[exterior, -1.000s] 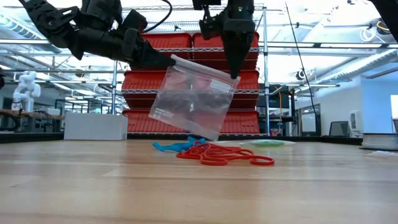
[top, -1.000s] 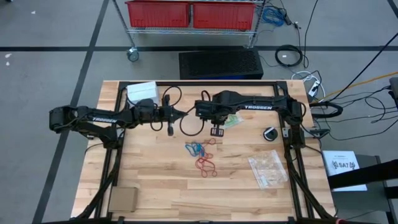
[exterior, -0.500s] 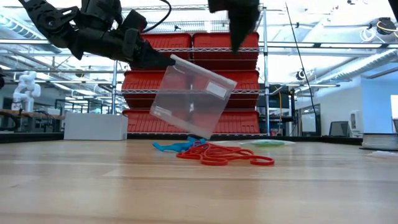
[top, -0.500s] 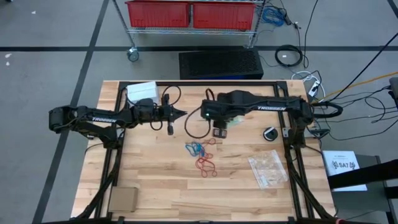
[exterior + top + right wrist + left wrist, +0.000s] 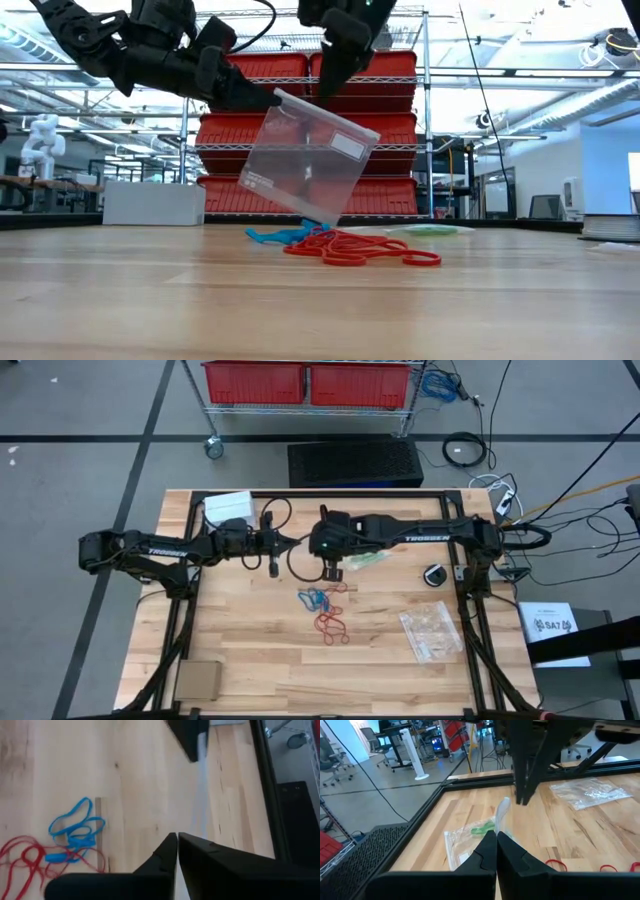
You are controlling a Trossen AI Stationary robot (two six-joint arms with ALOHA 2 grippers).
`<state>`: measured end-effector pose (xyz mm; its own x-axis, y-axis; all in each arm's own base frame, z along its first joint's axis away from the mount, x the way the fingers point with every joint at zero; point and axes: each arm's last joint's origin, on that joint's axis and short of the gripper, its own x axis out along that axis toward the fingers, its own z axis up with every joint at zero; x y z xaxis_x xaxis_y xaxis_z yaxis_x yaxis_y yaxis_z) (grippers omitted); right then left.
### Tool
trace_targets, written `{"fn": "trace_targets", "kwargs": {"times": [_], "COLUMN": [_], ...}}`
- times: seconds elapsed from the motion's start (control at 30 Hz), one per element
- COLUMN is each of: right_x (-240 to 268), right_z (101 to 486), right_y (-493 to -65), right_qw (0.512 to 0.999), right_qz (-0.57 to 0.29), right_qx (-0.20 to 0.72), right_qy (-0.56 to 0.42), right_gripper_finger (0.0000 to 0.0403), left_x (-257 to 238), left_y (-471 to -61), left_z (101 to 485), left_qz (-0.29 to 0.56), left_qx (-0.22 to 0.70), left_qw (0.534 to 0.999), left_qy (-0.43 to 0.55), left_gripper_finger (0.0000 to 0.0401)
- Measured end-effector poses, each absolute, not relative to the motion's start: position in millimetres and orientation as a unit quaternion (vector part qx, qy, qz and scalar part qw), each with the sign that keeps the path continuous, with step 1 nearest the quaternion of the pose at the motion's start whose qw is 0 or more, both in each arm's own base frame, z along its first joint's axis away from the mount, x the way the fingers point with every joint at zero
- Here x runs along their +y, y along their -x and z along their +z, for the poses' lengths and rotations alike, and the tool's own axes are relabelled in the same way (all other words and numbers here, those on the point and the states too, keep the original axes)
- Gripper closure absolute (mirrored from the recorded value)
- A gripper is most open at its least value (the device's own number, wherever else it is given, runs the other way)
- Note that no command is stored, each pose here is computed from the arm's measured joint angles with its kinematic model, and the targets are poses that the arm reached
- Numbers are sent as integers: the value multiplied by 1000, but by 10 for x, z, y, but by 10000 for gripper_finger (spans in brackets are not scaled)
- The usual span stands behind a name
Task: Sort rubber bands
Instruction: Open the top left transparent zip lock bag
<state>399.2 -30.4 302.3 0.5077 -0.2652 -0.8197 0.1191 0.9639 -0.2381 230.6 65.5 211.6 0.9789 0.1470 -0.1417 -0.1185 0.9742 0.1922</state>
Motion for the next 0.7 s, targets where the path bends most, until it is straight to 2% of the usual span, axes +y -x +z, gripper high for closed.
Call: {"fn": "trace_targets", "kwargs": {"times": [0.7], "right_x": [-317], "right_z": [2997], "right_y": [-3962], "right_qw": [856], "right_qz": [-147], "right_qx": [487], "right_qy": [91], "right_gripper_finger": [403], "left_x": [655], "left_y": [-2306], "left_z": [2115], "left_qz": [66], "left_qx": [78], "left_qw": [991], "left_qy": [-92], "left_gripper_finger": [401]}}
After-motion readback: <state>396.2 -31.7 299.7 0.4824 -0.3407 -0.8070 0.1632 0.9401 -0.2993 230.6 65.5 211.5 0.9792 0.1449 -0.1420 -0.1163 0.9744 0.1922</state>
